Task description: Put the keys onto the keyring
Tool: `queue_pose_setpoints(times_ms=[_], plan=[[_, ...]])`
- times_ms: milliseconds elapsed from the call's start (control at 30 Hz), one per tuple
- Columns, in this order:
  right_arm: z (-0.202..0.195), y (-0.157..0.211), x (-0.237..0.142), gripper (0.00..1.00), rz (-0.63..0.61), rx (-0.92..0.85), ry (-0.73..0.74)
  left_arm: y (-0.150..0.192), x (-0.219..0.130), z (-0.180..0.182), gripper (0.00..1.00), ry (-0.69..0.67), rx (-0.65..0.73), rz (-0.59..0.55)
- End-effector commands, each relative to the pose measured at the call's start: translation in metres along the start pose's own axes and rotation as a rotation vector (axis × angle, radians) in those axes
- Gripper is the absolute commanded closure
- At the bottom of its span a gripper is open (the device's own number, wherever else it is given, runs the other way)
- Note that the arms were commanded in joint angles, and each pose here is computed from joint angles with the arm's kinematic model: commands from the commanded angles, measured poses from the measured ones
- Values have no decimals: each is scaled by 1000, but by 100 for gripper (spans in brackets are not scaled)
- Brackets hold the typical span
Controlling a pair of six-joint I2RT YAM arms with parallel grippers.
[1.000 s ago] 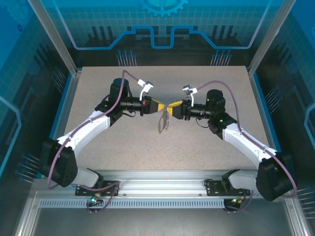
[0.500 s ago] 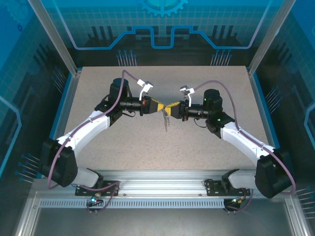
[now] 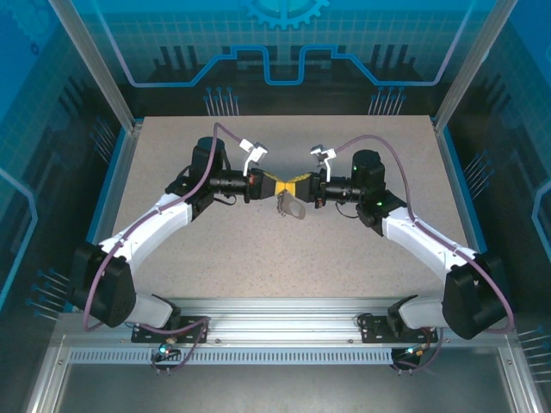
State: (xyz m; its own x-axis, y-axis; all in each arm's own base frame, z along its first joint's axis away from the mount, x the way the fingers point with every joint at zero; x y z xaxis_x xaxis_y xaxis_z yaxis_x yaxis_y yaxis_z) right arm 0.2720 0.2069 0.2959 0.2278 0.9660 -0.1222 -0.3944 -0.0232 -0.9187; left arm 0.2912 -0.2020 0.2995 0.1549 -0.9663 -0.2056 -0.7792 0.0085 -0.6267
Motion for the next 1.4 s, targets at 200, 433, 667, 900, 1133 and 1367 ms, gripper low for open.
queue_pose_setpoints(times_ms=[200,433,667,900,1133,1367], plan=[[7,0,1,81,15,-43,-21,-9,-3,-24,100,64,71,5],[5,2,-9,66,10,-43,-3,-10,-4,-27,100,66,80,5],[-1,4,-31,52,-23,-27,43,-10,-5,-29,100,78,86,11],[3,-2,-30,52,-21,-52,-19,-12,-4,-30,100,101,86,21],[9,-11,-21,56,-12,-81,-69,-13,-2,-31,100,109,85,27],[11,-15,-13,61,-8,-90,-82,-13,-2,-31,100,111,86,31]])
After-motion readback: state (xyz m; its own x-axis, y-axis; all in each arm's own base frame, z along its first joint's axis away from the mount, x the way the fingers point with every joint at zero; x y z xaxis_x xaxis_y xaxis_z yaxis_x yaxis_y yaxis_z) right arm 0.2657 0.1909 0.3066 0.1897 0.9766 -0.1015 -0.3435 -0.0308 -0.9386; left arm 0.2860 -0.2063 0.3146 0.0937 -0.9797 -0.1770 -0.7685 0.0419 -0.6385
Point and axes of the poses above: each hand's point on the last joint's axis, 136 mm out from that joint toward the fingers, its own x axis out along the fingers, its own z axis along the line the jaws close on, y = z × x, the point moved 8 cm from there along -x, back along the fingers, and after that the axes turned 13 degrees about -x, right-handed, at the moved point
